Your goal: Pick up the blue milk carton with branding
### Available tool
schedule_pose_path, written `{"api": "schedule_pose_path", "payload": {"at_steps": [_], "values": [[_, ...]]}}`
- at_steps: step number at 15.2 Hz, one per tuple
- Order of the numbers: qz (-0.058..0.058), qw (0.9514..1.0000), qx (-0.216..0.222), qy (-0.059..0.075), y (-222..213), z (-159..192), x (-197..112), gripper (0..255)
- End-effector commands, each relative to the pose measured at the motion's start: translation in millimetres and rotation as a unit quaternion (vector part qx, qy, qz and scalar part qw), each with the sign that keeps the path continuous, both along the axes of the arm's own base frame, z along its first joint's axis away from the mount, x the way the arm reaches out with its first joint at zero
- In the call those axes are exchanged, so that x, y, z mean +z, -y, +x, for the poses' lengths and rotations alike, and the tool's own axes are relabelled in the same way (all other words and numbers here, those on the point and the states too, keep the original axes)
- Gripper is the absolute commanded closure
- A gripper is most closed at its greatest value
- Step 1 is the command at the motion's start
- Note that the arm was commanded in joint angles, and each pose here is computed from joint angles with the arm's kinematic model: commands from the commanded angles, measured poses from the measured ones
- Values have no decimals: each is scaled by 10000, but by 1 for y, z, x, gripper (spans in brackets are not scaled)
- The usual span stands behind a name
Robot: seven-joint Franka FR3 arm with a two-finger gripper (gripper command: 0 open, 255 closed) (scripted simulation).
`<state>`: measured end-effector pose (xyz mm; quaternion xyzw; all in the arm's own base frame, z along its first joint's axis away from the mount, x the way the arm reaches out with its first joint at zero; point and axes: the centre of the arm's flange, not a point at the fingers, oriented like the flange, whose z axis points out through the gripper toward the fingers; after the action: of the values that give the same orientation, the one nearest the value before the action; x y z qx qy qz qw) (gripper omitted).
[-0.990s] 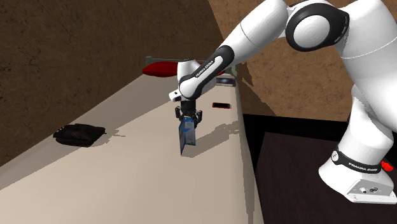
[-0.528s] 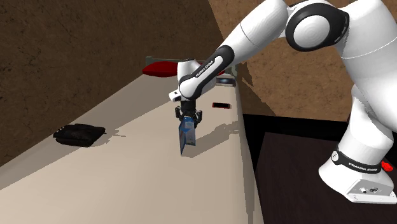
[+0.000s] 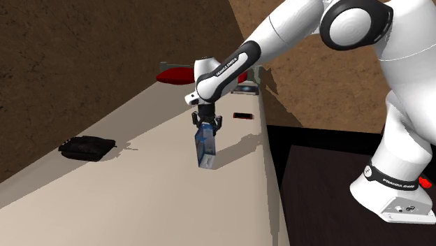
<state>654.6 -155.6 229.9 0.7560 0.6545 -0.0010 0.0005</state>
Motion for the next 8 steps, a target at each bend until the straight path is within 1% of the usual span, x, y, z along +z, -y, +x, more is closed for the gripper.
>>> {"api": "schedule_pose_path", "payload": {"at_steps": [1, 8], "values": [[-1, 10000, 0, 7, -1, 0, 12, 255], [-1, 10000, 0, 7, -1, 0, 49, 255]]}}
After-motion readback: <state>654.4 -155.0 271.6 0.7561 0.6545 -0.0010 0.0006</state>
